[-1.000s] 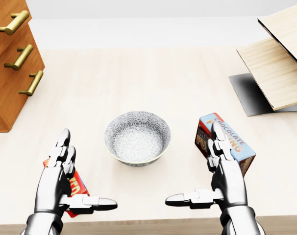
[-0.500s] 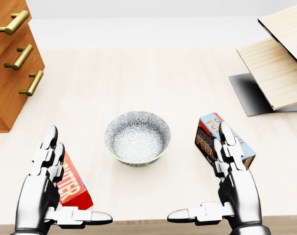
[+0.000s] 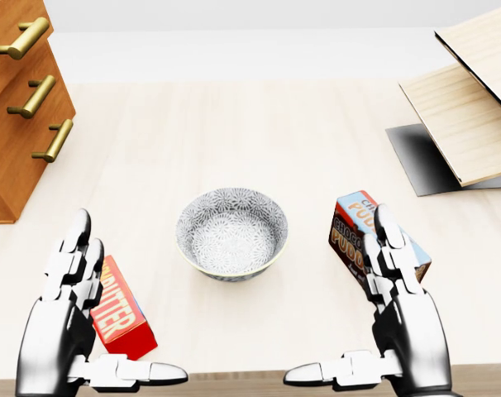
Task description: Close the top drawer of the cabinet and put the bowl on top of it.
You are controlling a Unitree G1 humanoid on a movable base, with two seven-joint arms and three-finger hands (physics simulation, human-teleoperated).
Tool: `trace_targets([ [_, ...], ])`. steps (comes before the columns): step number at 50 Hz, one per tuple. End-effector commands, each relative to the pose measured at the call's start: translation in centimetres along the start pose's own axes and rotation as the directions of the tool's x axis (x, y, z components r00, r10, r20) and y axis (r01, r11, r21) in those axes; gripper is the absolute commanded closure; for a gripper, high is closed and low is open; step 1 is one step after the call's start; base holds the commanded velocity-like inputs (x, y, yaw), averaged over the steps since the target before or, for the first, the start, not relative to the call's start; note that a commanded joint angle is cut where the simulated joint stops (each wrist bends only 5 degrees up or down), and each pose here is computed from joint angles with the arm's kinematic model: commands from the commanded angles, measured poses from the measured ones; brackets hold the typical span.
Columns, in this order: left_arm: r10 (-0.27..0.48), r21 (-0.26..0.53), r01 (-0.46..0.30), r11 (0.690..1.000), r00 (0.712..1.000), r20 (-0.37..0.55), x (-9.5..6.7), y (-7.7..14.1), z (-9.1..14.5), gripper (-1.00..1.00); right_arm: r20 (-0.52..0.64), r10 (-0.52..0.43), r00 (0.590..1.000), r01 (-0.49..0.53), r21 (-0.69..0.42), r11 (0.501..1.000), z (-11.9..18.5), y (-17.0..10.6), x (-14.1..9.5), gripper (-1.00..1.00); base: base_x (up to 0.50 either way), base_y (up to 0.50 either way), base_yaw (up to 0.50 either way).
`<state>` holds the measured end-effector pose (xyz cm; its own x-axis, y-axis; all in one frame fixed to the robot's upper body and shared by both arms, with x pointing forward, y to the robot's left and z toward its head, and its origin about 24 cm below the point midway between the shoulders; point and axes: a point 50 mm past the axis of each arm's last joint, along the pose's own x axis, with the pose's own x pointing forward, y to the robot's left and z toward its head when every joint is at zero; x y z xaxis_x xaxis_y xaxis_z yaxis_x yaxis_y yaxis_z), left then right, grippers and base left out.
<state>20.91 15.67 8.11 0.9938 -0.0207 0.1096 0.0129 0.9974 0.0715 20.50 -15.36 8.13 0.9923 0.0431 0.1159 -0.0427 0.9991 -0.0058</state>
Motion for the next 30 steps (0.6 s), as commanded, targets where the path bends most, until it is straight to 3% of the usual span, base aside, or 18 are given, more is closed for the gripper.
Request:
trace_targets([
  [1, -0.004, 0.002, 0.004, 1.000, 1.000, -0.007, 0.05, -0.07, -0.17, -1.00, 0.005, 0.003, 1.000, -0.003, 0.003, 1.000, 0.15, 0.02, -0.20, -1.00, 0.00, 0.00, 0.00],
  [16, -0.004, 0.000, 0.004, 1.000, 1.000, -0.009, 0.04, -0.05, -0.21, -1.00, 0.008, 0.015, 1.000, -0.015, 0.003, 1.000, 0.12, 0.12, -0.34, -1.00, 0.15, 0.00, 0.00],
  [30, -0.010, 0.003, 0.010, 1.000, 1.000, -0.014, 0.03, -0.28, -0.33, -1.00, 0.015, 0.018, 1.000, -0.018, -0.001, 1.000, 0.17, 0.14, -0.39, -1.00, 0.27, 0.00, 0.00],
])
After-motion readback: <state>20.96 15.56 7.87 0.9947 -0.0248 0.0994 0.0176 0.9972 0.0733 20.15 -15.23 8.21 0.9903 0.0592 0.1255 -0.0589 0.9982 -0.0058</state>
